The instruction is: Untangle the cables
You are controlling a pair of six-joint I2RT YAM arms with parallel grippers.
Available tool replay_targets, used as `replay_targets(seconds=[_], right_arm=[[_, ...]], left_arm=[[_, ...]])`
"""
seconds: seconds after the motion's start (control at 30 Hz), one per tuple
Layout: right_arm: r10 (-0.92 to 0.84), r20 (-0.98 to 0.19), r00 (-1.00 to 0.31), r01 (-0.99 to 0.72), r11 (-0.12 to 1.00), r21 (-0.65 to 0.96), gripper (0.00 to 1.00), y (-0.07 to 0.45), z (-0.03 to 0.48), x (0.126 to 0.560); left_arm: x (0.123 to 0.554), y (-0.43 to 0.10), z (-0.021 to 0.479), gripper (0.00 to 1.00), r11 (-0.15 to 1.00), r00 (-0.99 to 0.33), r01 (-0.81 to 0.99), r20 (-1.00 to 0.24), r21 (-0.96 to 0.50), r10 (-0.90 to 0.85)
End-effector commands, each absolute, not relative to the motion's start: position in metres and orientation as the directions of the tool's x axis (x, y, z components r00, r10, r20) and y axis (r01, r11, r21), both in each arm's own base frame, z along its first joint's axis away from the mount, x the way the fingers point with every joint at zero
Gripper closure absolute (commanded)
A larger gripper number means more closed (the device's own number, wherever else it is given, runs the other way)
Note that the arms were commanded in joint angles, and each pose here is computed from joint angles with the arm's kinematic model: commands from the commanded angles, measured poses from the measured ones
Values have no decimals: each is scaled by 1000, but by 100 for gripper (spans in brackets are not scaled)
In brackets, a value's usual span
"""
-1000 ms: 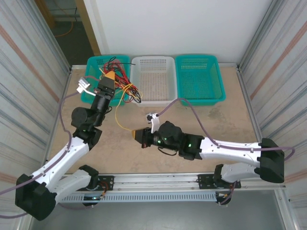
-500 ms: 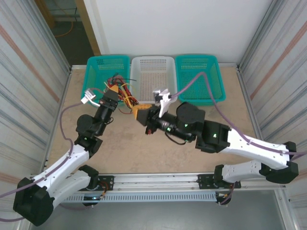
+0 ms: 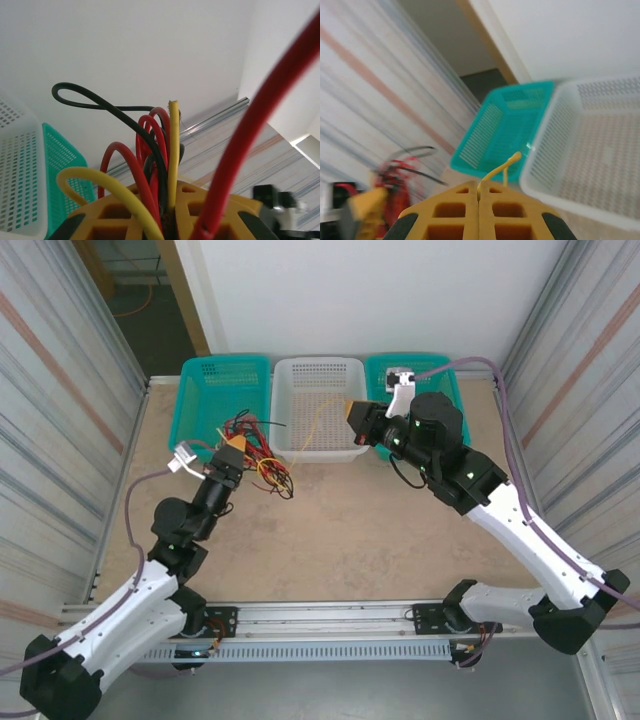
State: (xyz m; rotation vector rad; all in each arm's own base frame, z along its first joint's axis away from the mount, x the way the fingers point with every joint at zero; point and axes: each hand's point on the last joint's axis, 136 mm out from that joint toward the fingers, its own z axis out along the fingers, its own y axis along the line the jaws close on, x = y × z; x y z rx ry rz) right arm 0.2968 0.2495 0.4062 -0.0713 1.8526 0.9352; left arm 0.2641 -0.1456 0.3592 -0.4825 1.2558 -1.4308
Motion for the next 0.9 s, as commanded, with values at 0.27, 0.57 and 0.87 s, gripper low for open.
replay_targets(seconds=[0.27,0.57,0.87], right_arm=[[341,-602,-722,-355,565,745,100,297,281,284],[296,-595,-747,-416,489,766,100,339,266,223],[215,-697,-684,-572,435,695,100,344,304,144]], left_arm=[[229,-133,477,100,-81,-321,669,-189,-739,-928],[245,-131,480,100,-1,-240,680,-221,-733,-945],[272,-135,471,100,169,-131,668,-339,-724,-932]])
